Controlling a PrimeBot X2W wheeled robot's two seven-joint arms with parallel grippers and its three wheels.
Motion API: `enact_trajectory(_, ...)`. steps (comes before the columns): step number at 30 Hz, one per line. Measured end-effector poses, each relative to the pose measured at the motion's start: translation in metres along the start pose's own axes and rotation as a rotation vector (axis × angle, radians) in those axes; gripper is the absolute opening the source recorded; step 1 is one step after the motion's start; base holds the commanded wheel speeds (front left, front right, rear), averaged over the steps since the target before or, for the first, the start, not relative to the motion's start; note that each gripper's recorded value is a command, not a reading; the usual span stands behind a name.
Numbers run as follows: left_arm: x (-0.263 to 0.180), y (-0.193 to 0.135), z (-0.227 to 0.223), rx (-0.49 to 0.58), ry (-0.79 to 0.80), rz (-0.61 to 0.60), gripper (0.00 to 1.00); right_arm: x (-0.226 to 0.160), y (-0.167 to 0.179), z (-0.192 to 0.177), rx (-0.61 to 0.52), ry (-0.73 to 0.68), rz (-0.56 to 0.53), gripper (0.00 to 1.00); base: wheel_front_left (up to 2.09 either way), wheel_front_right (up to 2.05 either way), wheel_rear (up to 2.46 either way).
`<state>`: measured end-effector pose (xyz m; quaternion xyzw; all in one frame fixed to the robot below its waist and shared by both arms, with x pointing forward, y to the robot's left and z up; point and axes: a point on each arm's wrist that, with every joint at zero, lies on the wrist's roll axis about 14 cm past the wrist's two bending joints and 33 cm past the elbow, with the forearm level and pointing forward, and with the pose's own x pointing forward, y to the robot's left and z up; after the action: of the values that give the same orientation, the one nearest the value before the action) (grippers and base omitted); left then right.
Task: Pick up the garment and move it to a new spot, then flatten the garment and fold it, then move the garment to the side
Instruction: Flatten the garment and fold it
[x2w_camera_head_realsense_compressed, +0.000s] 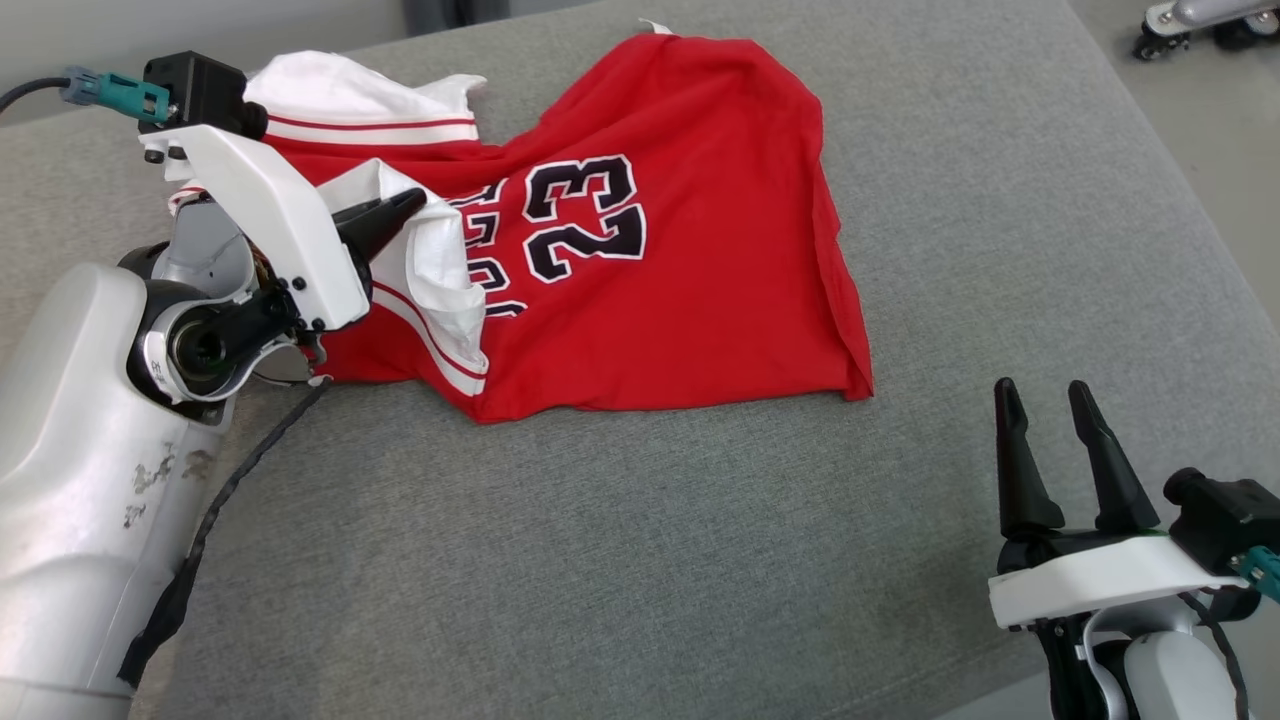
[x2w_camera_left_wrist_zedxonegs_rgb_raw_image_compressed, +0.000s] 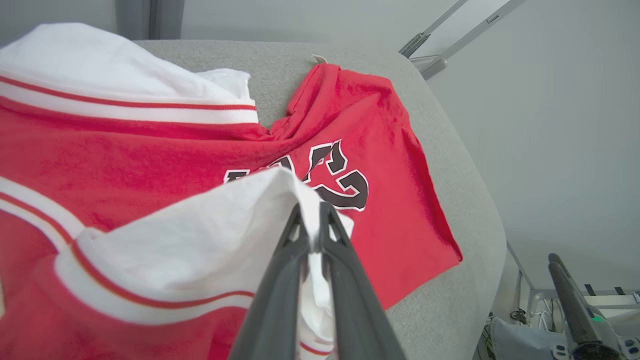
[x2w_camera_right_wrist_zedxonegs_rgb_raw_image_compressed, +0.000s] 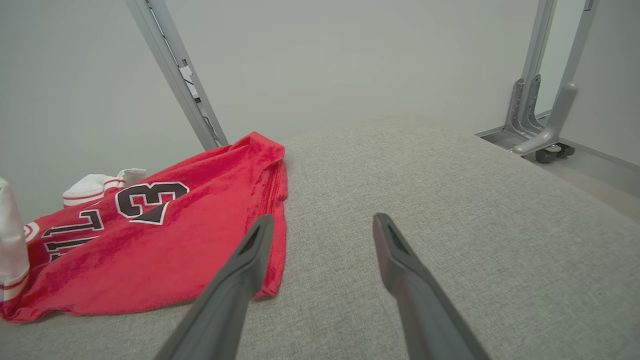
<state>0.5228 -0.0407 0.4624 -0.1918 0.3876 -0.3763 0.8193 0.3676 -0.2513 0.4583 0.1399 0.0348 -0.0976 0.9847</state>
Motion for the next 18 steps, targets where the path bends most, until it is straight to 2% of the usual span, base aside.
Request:
enact_trajectory(3, 0.015, 0.007, -0.002, -0.034, 0.003, 0.004, 1.0, 0.001, -0.002, -0.005, -0.003, 0.013, -0.008, 1.0, 0.0, 0.0, 0.0)
enact_trajectory(6, 0.011, 0.012, 0.012, -0.025, -0.047, 0.004, 1.0, 0.004, -0.001, -0.006, 0.0, 0.01, -0.004, 1.0, 0.0, 0.0, 0.0)
enact_trajectory(12, -0.018, 0.022, 0.035, 0.093, -0.162, 0.056, 1.0, 0.011, 0.012, -0.011, 0.008, 0.017, 0.037, 1.0, 0.0, 0.0, 0.0)
enact_trajectory(18, -0.023, 0.016, 0.024, 0.244, -0.24, 0.087, 1.0, 0.018, 0.025, -0.013, 0.004, 0.024, 0.081, 1.0, 0.0, 0.0, 0.0)
